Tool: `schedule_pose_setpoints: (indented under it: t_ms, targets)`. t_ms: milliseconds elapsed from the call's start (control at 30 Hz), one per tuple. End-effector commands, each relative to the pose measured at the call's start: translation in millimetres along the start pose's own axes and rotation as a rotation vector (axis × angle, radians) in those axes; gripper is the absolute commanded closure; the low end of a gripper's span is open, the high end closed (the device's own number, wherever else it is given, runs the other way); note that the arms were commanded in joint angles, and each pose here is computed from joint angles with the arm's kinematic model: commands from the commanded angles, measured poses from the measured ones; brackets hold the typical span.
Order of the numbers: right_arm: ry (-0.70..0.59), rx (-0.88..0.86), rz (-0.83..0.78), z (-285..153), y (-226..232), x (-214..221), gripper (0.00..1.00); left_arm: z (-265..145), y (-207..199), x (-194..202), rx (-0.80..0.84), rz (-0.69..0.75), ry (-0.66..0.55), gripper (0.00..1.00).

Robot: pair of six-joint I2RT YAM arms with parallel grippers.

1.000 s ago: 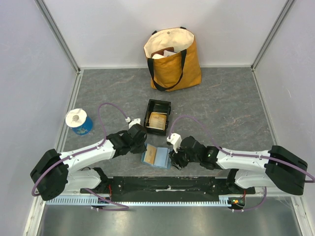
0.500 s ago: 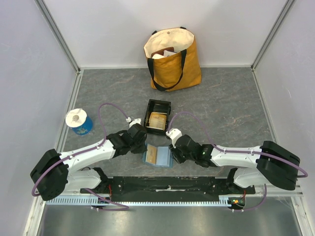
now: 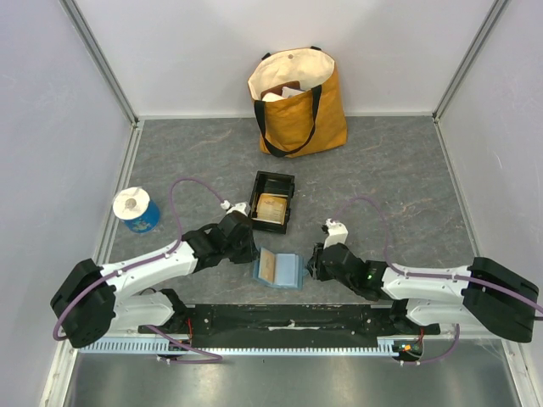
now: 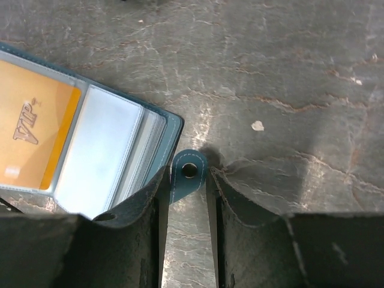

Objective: Put the credit cards into the card holder
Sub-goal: Close the card holder at the center of the board.

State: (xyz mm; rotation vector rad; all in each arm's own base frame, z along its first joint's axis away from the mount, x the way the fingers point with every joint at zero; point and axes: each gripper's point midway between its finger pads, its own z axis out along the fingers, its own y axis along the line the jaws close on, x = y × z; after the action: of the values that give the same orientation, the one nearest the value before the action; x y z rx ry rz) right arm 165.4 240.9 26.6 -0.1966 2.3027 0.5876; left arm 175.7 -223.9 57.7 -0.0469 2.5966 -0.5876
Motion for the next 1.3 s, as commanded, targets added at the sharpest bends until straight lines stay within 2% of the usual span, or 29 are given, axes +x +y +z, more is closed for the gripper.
schedule_pose_setpoints:
  t_ms: [0,233,433,733,900,933,1000,1067,1200,1267]
  targets:
    - [-0.125,-0.056,0.167,-1,9,-19,0.64,-6,-43,-12,0.176,0.036,0.000,0.91]
    - [-0.124,-0.099,0.208,-2,10,-12,0.61,-6,-76,-7,0.281,0.066,0.025,0.68]
    - [-0.118,-0.085,0.235,-2,4,-6,0.59,0,-104,7,0.386,0.066,0.087,0.65]
    - [-0.209,-0.119,0.302,-18,-4,-19,0.45,27,-120,33,0.432,0.036,0.203,0.59]
    - [-0.248,-0.145,0.333,-30,-3,-30,0.43,21,-129,29,0.468,0.057,0.180,0.58]
    - [-0.257,-0.127,0.350,-33,-6,-32,0.43,19,-129,27,0.466,0.068,0.171,0.58]
    - [-0.266,-0.082,0.381,-36,-16,-33,0.43,18,-126,21,0.445,0.088,0.143,0.68]
    - [-0.268,-0.071,0.394,-39,-17,-35,0.45,18,-118,19,0.403,0.106,0.125,0.70]
    - [-0.213,-0.015,0.400,-39,-25,-24,0.50,25,-94,18,0.277,0.140,0.114,0.88]
    - [-0.180,0.001,0.394,-37,-26,-18,0.52,25,-90,17,0.260,0.151,0.105,0.91]
